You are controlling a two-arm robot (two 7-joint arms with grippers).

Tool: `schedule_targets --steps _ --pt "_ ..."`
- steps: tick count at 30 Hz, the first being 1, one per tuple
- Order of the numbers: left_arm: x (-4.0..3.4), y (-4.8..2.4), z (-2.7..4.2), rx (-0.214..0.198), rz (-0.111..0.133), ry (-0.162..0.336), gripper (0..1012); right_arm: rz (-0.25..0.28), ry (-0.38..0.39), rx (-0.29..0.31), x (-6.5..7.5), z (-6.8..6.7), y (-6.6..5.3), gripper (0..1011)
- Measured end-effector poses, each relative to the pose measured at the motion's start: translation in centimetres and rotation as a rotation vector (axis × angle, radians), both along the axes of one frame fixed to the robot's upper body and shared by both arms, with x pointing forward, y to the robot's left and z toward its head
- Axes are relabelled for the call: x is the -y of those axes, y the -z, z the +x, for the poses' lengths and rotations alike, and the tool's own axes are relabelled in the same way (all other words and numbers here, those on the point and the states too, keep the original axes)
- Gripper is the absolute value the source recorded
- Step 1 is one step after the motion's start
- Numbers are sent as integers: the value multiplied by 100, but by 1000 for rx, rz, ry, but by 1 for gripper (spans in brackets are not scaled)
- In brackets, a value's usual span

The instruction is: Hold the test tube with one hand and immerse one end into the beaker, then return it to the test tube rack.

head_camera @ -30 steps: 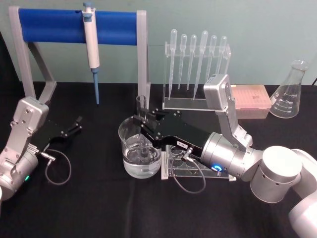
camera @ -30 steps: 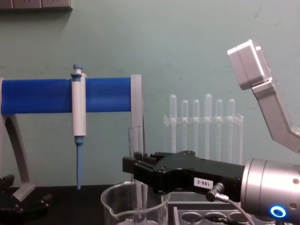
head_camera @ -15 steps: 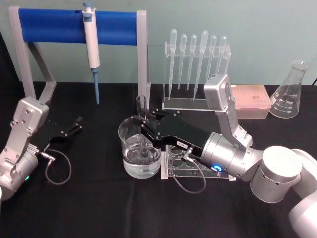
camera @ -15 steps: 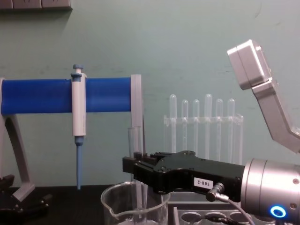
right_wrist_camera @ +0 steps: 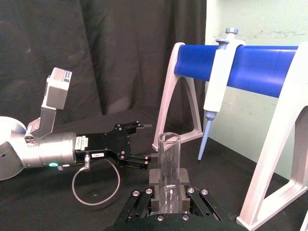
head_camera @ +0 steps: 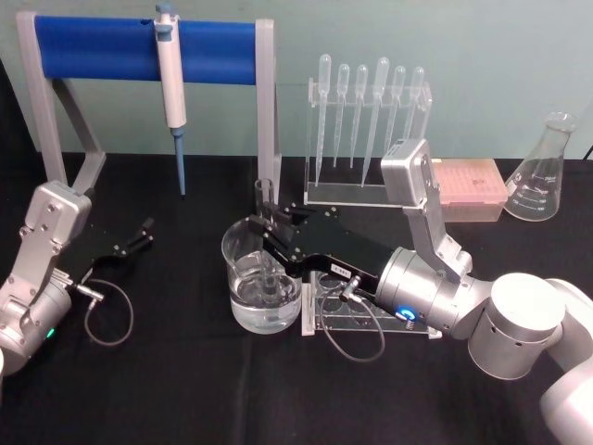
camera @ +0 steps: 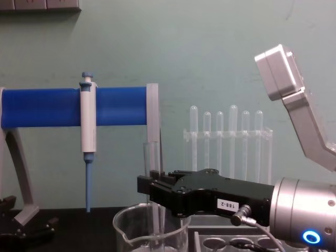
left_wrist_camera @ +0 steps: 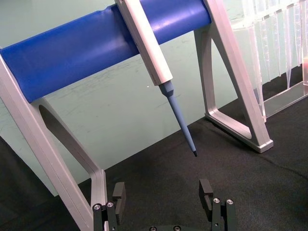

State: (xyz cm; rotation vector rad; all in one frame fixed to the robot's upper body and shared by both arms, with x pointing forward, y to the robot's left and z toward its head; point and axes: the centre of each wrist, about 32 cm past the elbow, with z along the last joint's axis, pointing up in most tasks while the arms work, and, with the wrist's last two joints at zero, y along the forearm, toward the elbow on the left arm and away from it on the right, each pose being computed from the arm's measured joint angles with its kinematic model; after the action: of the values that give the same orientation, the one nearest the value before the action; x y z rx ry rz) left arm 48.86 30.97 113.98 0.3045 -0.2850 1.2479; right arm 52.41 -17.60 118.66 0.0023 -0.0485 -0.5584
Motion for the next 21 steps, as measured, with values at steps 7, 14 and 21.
schedule_targets --steps 7,14,21 --pt "0 0 0 0 0 0 1000 0 0 0 0 0 0 226" --pt "0 0 0 0 0 0 1000 0 0 0 0 0 0 226" --pt "0 0 0 0 0 0 1000 0 0 0 0 0 0 226"
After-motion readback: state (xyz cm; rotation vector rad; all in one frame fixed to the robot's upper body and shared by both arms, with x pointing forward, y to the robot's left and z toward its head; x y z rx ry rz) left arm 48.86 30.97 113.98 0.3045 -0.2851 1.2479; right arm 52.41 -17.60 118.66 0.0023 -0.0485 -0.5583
